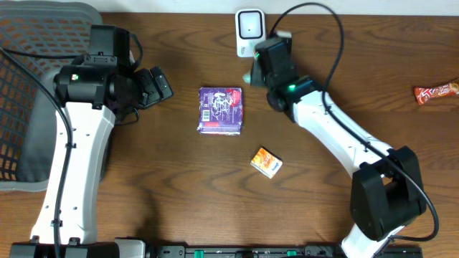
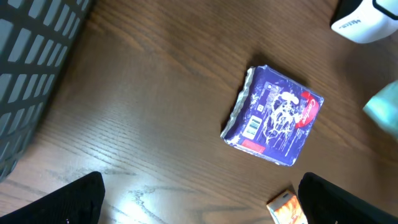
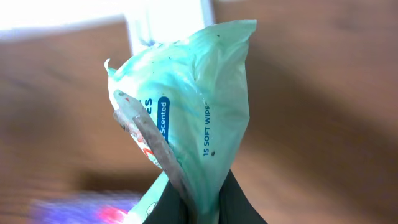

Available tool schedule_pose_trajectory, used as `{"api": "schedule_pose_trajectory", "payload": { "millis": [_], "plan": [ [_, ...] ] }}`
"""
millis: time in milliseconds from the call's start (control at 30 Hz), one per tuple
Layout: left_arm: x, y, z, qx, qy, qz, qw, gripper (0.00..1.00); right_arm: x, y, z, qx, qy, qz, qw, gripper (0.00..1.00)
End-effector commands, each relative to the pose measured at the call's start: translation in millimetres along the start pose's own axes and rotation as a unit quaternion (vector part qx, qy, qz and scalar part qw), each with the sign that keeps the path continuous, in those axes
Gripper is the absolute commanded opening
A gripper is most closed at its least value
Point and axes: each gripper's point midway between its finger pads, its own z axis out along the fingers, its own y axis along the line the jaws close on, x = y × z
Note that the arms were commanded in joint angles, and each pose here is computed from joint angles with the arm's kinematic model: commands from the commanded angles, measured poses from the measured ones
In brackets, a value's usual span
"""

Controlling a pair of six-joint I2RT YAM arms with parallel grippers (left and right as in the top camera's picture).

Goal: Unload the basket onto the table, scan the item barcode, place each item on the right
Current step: 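Hold the green wrapper up in front of the white scanner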

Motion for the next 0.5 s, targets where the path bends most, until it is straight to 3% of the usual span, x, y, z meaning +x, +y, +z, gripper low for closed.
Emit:
{"api": "schedule_pose_trajectory", "payload": {
  "millis": [0,133,300,467],
  "plan": [
    [0,2,1,-0.004,0.001,-0.006,1.0,0.99,-17,27,2,-0.103,-0.001,0.052,0.993,0.01],
    [0,2,1,-0.004,0.001,-0.006,1.0,0.99,-43,27,16,-0.138,-0.045,0.117,0.982,0.01],
    [0,2,1,-0.004,0.001,-0.006,1.0,0.99,-52,36,45,-0.205,-0.048,0.183,0.96,0.01],
    [0,2,1,-0.004,0.001,-0.006,1.0,0.99,-68,43,79,-0.225,-0.039,0.193,0.954,0.01]
  ]
}}
